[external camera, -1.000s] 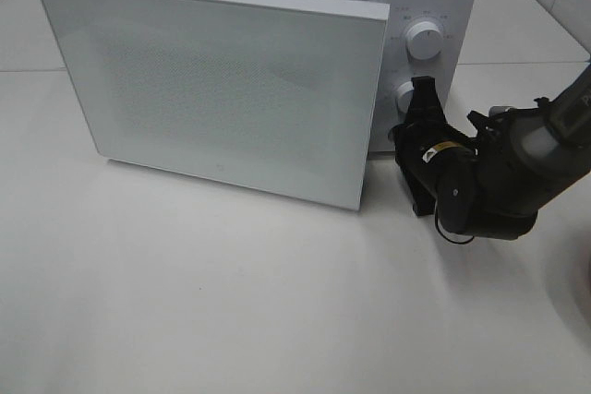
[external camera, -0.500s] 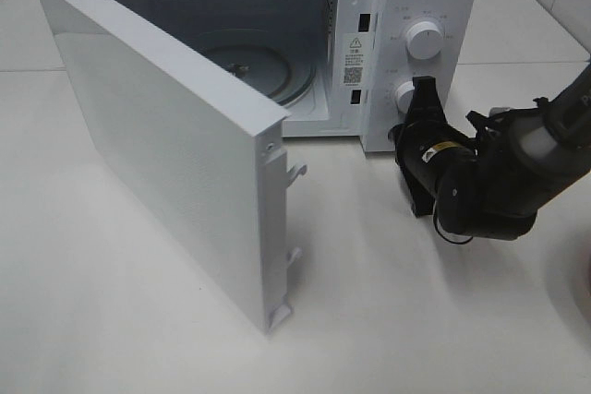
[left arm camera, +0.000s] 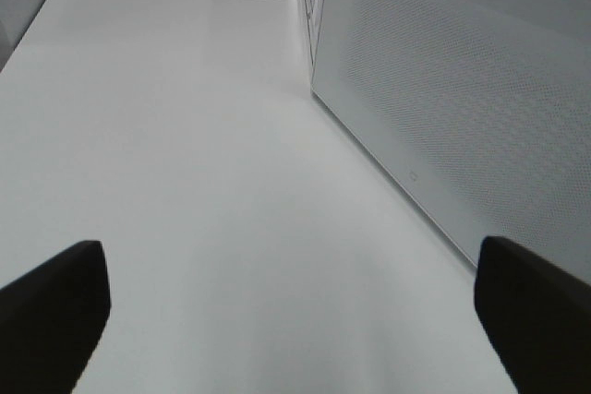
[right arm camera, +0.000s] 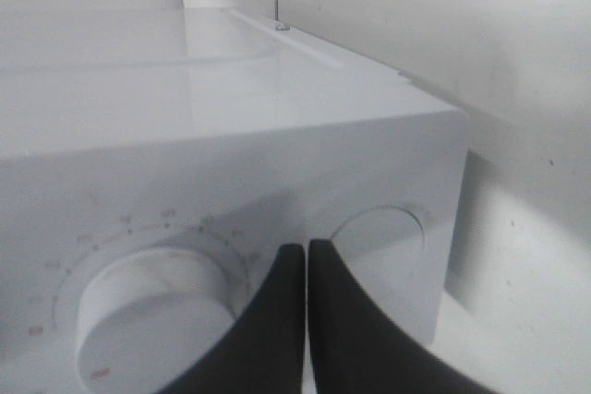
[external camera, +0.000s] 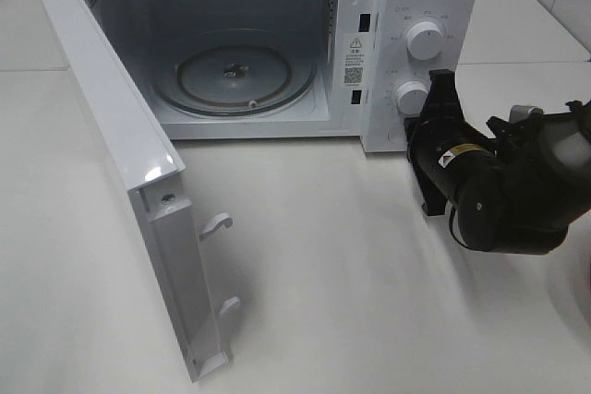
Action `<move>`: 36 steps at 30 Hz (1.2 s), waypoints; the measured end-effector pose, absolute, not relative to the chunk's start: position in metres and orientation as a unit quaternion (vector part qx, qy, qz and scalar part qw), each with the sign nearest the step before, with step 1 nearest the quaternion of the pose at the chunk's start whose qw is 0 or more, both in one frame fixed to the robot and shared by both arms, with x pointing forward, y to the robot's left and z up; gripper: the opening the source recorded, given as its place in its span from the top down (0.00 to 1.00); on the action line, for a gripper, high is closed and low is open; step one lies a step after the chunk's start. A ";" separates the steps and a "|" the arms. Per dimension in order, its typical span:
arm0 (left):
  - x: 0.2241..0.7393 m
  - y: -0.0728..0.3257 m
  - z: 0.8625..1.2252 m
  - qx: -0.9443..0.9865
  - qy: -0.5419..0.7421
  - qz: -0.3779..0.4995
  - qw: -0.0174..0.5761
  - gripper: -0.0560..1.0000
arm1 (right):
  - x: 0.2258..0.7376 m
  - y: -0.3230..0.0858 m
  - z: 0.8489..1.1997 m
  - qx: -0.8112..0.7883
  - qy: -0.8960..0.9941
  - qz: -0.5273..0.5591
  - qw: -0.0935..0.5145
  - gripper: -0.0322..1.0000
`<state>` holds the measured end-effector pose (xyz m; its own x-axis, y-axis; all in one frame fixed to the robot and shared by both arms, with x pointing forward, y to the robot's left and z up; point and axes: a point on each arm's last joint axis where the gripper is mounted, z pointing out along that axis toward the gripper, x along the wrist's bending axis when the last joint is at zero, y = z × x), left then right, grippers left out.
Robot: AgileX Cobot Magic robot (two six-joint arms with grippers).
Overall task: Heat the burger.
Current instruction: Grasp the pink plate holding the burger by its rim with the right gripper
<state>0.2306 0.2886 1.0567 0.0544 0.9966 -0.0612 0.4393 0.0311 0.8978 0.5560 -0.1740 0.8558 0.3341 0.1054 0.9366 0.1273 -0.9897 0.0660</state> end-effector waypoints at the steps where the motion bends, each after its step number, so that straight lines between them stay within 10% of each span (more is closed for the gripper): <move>1: 0.231 0.289 1.057 0.604 0.594 0.346 0.403 0.01 | 0.549 -0.174 0.858 -0.823 -0.086 -0.561 0.016 0.94; 29: 0.231 0.289 1.057 0.604 0.594 0.346 0.403 0.01 | 0.464 -0.186 0.937 -0.754 -0.559 -0.339 -0.059 0.92; 36: 0.231 0.289 1.057 0.604 0.594 0.346 0.403 0.01 | 0.457 -0.181 0.948 -0.674 -0.695 -0.247 -0.043 0.78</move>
<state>0.2306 0.2886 1.0567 0.0544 0.9966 -0.0612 0.4393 0.0311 0.8978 0.4573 -0.1814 0.9477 -0.0890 0.9577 0.2735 0.9155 -0.0296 0.4013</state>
